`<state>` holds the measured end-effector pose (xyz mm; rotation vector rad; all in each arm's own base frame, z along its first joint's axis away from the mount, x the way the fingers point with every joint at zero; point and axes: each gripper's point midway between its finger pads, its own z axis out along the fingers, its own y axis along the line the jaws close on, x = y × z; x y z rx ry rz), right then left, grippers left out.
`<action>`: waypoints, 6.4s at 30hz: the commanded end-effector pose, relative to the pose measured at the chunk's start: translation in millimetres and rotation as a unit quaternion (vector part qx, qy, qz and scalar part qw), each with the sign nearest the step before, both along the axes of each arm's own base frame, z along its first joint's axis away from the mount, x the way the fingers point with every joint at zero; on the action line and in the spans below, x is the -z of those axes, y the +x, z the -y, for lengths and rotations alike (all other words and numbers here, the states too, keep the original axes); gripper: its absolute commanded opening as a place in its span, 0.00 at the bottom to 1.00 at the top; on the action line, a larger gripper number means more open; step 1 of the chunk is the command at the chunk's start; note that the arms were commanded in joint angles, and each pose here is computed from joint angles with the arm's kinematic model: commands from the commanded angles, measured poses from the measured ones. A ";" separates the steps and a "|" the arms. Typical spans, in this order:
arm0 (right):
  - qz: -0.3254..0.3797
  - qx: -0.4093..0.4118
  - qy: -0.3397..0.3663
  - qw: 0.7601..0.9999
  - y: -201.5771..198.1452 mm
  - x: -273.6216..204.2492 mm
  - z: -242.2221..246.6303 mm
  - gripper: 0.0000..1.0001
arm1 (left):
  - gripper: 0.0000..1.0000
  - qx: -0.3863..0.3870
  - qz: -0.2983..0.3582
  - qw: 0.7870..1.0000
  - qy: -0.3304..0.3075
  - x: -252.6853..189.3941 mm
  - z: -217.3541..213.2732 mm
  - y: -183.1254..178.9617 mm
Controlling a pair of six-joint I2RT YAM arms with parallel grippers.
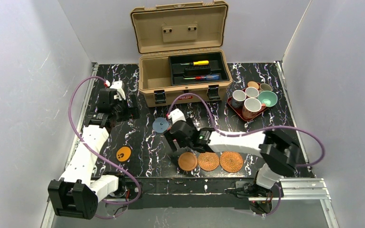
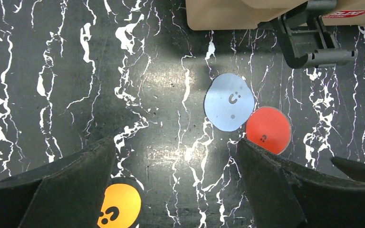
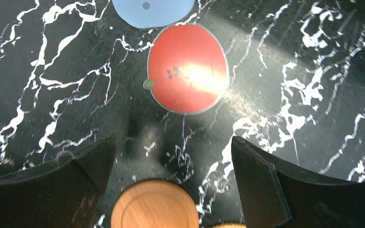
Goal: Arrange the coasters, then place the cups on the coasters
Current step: Move the coaster to the center of the board.
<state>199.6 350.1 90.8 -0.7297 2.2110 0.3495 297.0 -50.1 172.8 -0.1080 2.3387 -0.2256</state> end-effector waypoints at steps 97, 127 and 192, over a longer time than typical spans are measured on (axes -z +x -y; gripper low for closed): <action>-0.104 0.064 -0.062 0.991 11.7 89.6 70.4 0.77 | 0.98 0.025 -0.005 1.000 0.009 2.6 2.2 -3.5; -0.045 -0.069 -0.015 0.996 51.4 43.2 -32.9 0.98 | 0.98 0.034 -0.017 0.999 -0.008 7.3 9.6 -2.7; -0.104 0.023 -0.071 0.992 16.7 83.7 57.3 0.70 | 0.98 0.028 -0.030 0.999 -0.003 11.6 6.9 -3.5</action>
